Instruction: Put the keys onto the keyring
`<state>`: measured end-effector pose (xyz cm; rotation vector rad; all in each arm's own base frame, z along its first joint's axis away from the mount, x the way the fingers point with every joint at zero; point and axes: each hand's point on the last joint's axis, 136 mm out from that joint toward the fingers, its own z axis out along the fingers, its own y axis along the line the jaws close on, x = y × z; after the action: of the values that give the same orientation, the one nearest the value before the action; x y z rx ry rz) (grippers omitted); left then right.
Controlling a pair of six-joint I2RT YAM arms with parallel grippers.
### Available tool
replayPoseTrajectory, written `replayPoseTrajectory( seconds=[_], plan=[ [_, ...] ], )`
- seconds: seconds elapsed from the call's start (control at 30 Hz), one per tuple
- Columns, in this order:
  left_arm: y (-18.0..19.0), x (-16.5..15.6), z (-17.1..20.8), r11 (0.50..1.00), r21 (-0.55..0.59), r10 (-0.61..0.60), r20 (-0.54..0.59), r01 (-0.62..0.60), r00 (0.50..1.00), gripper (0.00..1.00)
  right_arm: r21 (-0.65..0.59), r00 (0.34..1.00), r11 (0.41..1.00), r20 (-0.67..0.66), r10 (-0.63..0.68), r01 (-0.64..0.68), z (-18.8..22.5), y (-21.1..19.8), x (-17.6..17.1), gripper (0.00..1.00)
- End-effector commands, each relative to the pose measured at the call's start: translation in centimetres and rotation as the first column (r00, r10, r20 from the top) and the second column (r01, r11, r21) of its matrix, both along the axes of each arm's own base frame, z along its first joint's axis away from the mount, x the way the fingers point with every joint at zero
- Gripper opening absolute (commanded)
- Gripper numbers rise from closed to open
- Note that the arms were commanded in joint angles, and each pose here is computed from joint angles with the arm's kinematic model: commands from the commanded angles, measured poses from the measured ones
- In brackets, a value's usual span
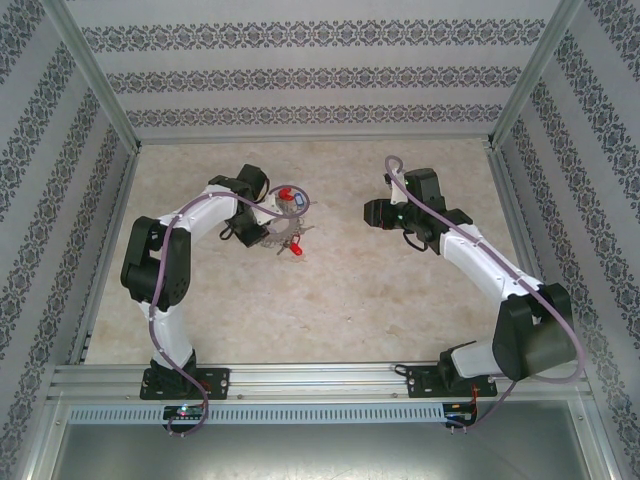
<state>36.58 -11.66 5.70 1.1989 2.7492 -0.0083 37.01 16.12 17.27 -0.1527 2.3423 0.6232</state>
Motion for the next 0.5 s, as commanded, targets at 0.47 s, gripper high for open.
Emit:
replayPoseTrajectory(
  seconds=[0.47],
  plan=[
    [-2.7, -4.3, 5.0, 0.904, -0.353, 0.204, -0.139, -0.241, 0.969, 0.31, 0.010, 1.000, 0.999, -0.008, 0.030, -0.030, 0.0, 0.4, -0.1, 0.48]
  ],
)
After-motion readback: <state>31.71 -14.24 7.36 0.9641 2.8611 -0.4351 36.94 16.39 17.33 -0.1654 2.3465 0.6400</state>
